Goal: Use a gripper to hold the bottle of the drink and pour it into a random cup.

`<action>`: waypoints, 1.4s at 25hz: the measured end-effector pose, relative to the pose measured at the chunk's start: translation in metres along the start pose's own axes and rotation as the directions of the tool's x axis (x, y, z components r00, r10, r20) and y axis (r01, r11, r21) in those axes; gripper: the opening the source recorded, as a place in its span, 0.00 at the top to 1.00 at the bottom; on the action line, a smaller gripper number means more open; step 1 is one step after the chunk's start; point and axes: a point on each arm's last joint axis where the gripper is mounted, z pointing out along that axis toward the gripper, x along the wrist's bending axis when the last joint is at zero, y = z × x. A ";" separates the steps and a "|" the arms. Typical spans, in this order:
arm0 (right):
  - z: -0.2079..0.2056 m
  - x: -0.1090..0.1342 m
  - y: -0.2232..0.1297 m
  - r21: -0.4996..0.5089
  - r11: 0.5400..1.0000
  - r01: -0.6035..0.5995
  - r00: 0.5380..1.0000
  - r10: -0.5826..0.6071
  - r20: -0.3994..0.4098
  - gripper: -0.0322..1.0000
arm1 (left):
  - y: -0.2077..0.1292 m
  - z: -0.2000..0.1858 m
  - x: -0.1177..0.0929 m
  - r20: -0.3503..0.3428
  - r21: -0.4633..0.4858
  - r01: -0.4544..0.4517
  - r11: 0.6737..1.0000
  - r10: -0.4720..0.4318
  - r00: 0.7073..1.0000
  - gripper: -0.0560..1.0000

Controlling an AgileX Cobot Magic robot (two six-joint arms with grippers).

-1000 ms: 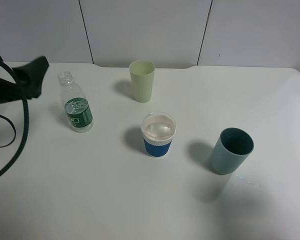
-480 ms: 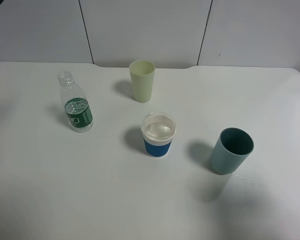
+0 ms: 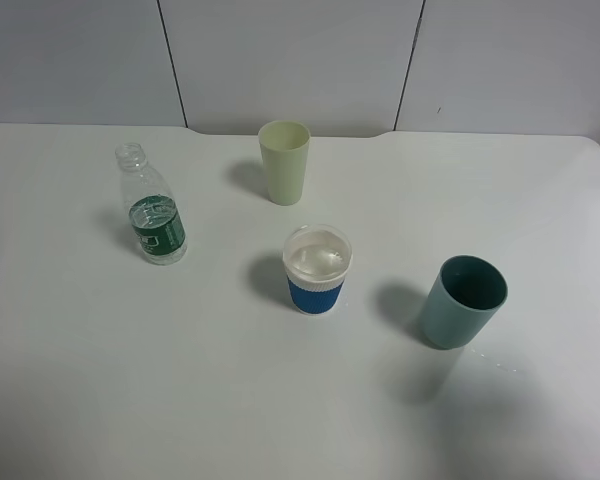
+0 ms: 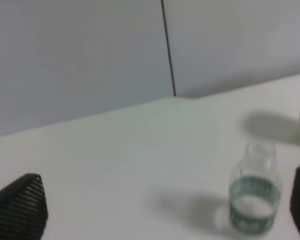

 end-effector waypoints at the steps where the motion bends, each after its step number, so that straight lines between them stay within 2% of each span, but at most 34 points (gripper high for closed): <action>1: 0.000 0.000 0.000 0.000 1.000 0.000 1.000 0.000 0.000 0.35 | -0.002 -0.007 0.001 -0.004 0.000 -0.003 1.000 0.003 1.000 0.02; 6: 0.000 0.000 0.000 0.000 1.000 0.000 1.000 0.000 0.000 0.35 | -0.007 -0.034 0.002 -0.014 -0.036 0.006 0.999 -0.006 1.000 0.02; 11: 0.000 0.000 0.000 0.000 1.000 0.000 1.000 0.000 0.000 0.35 | -0.007 -0.043 0.003 -0.029 -0.067 0.014 0.998 -0.016 0.999 0.02; 20: 0.000 0.000 0.000 0.000 1.000 0.000 1.000 0.000 0.000 0.35 | -0.017 -0.045 0.012 -0.200 0.030 0.135 0.990 -0.126 0.972 0.02; 27: 0.000 0.000 0.000 0.000 1.000 0.000 1.000 0.000 0.000 0.35 | -0.027 -0.051 0.009 -0.194 0.113 0.178 0.978 -0.154 0.969 0.02; 32: 0.000 0.000 0.000 0.000 1.000 0.000 1.000 0.000 0.000 0.35 | -0.030 -0.074 0.003 -0.194 0.016 0.167 0.986 -0.161 0.968 0.02; 35: 0.000 0.000 0.000 0.000 1.000 0.000 1.000 0.000 0.000 0.35 | -0.038 -0.089 -0.001 -0.193 -0.005 0.166 0.986 -0.164 0.967 0.02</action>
